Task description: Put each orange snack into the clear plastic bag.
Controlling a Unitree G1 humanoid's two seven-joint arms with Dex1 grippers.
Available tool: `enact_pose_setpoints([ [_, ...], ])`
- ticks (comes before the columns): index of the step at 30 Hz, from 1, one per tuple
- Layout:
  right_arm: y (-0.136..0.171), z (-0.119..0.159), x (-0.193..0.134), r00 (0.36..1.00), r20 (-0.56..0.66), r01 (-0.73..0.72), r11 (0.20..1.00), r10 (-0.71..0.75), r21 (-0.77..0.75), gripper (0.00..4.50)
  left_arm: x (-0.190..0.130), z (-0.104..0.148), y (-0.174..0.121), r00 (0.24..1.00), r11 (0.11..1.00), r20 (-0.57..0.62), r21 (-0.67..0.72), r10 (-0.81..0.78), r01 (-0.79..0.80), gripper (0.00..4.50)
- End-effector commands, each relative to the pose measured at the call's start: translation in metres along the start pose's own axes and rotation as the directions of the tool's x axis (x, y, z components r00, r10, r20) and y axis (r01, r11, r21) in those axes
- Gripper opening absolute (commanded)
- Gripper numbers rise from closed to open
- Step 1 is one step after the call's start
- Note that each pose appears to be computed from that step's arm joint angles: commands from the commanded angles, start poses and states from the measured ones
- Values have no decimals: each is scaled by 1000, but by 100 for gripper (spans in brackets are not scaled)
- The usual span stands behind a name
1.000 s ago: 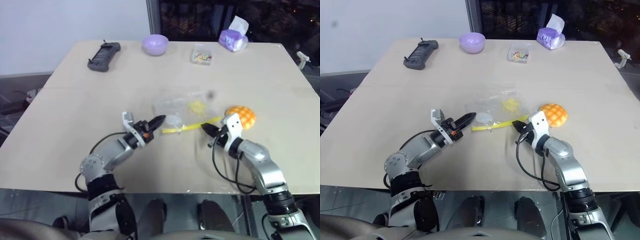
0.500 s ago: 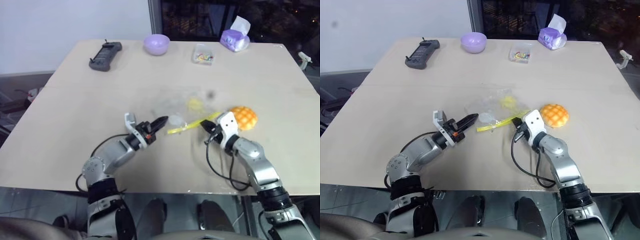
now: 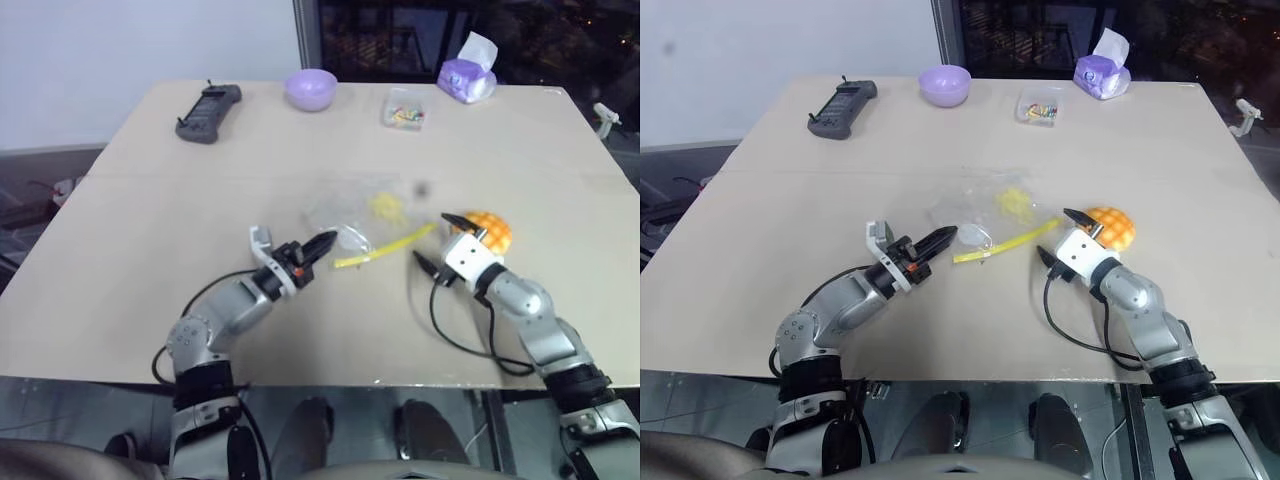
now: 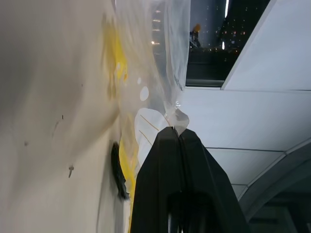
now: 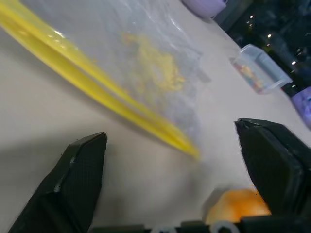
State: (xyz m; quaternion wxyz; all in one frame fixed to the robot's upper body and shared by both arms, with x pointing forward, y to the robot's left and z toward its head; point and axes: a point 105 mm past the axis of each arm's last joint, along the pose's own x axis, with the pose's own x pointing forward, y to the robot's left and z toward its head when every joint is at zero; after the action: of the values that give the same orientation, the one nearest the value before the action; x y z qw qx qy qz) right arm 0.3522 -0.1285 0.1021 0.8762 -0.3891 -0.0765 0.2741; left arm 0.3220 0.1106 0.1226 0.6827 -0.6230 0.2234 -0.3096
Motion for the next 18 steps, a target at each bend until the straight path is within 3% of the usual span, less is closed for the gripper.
enact_pose_setpoints([
  [1, -3, 10, 9, 999, 44, 25, 998, -22, -50, 447, 0, -3, -8, 999, 999, -13, 8, -35, 35, 0],
  [10, -8, 13, 24, 997, 74, 38, 994, -31, -107, 447, -2, -5, -4, 999, 999, -21, 24, -25, 25, 0],
  [17, -5, 12, 25, 997, 77, 25, 994, -17, -106, 123, -6, -14, -3, 998, 993, -65, 117, -24, 32, 0],
  [18, -4, 12, 25, 997, 77, 24, 994, -16, -106, 123, -6, -14, -3, 998, 992, -65, 119, -26, 33, 0],
])
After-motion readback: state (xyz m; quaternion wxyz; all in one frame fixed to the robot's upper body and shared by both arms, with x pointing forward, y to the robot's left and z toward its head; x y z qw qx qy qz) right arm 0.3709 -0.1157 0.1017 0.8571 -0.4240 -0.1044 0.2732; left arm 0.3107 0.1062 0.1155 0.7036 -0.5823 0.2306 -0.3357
